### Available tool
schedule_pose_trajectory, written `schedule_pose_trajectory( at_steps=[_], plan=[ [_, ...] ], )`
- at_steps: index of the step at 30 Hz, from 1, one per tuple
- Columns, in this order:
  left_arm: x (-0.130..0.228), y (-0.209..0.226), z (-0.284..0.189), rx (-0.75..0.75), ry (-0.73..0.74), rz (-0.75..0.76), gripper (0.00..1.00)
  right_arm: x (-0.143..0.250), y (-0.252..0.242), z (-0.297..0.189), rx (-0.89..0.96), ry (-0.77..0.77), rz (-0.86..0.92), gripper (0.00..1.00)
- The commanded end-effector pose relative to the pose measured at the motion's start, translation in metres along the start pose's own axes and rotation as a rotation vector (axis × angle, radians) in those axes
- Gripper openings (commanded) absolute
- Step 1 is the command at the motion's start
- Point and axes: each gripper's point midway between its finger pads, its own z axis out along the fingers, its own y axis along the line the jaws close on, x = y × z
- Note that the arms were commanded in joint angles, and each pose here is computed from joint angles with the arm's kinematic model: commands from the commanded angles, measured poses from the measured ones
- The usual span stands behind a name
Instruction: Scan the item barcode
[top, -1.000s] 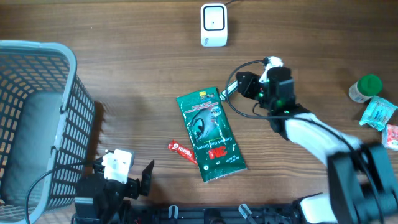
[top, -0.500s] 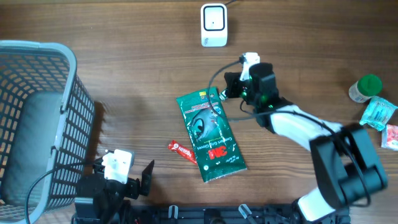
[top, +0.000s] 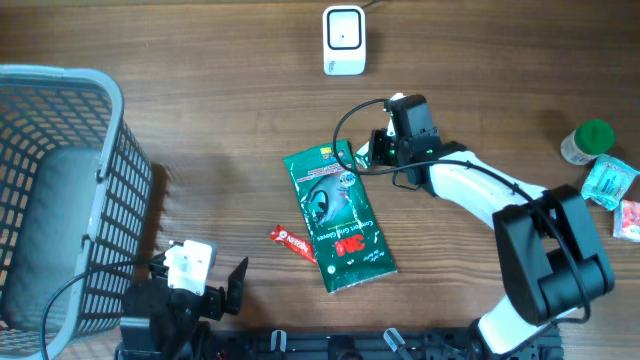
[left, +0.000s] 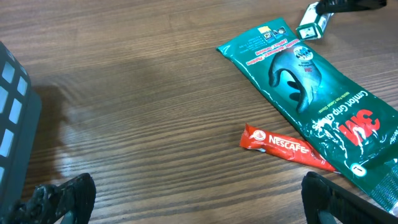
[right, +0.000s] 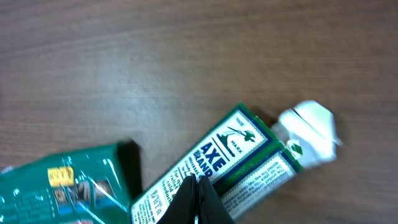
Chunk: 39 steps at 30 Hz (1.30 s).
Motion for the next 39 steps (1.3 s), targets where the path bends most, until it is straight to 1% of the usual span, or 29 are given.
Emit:
schedule_pose_trajectory(
  at_steps=[1, 3, 5, 6, 8, 11, 12, 15, 18, 23, 25, 27, 31, 34, 36, 38, 39],
  plan=[
    [-0.001, -0.001, 0.000, 0.005, -0.008, -0.006, 1.00, 0.007, -0.002, -0.016, 0.018, 0.029, 0.027, 0.05],
    [-0.001, -0.001, 0.000, 0.005, -0.008, -0.006, 1.00, 0.002, 0.002, -0.035, 0.012, 0.014, 0.026, 0.04],
    [-0.001, -0.001, 0.000, 0.005, -0.008, -0.006, 1.00, 0.000, 0.005, -0.064, 0.009, 0.007, 0.026, 0.05],
    [-0.001, -0.001, 0.000, 0.005, -0.008, -0.006, 1.00, 0.003, 0.004, -0.076, 0.014, 0.017, 0.027, 0.04],
    [-0.001, -0.001, 0.000, 0.005, -0.008, -0.006, 1.00, 0.017, -0.001, -0.081, 0.034, 0.060, 0.030, 0.04],
    [-0.001, -0.001, 0.000, 0.005, -0.008, -0.006, 1.00, 0.048, -0.018, -0.064, 0.082, 0.148, 0.038, 0.04],
    [-0.001, -0.001, 0.000, 0.005, -0.008, -0.006, 1.00, 0.052, -0.020, -0.060, 0.089, 0.163, 0.042, 0.04],
    [-0.001, -0.001, 0.000, 0.005, -0.008, -0.006, 1.00, 0.057, -0.021, -0.042, 0.089, 0.180, 0.044, 0.04],
    [-0.001, -0.001, 0.000, 0.005, -0.008, -0.006, 1.00, 0.070, -0.017, -0.023, 0.073, 0.225, 0.032, 0.04],
    [-0.001, -0.001, 0.000, 0.005, -0.008, -0.006, 1.00, 0.090, -0.007, 0.001, 0.025, 0.281, -0.061, 0.04],
    [-0.001, -0.001, 0.000, 0.005, -0.008, -0.006, 1.00, 0.090, -0.004, 0.007, 0.003, 0.277, -0.081, 0.04],
    [-0.001, -0.001, 0.000, 0.005, -0.008, -0.006, 1.00, 0.086, 0.001, 0.014, -0.031, 0.255, -0.114, 0.04],
    [-0.001, -0.001, 0.000, 0.005, -0.008, -0.006, 1.00, 0.064, 0.014, 0.020, -0.086, 0.160, -0.191, 0.04],
    [-0.001, -0.001, 0.000, 0.005, -0.008, -0.006, 1.00, 0.039, 0.037, 0.019, -0.178, 0.074, -0.209, 0.05],
    [-0.001, -0.001, 0.000, 0.005, -0.008, -0.006, 1.00, 0.010, 0.051, 0.015, -0.207, -0.004, -0.219, 0.05],
    [-0.001, -0.001, 0.000, 0.005, -0.008, -0.006, 1.00, -0.021, 0.056, 0.009, -0.166, -0.054, -0.213, 0.08],
    [-0.001, -0.001, 0.000, 0.005, -0.008, -0.006, 1.00, -0.036, 0.060, 0.001, -0.155, -0.048, -0.211, 0.15]
  ],
)
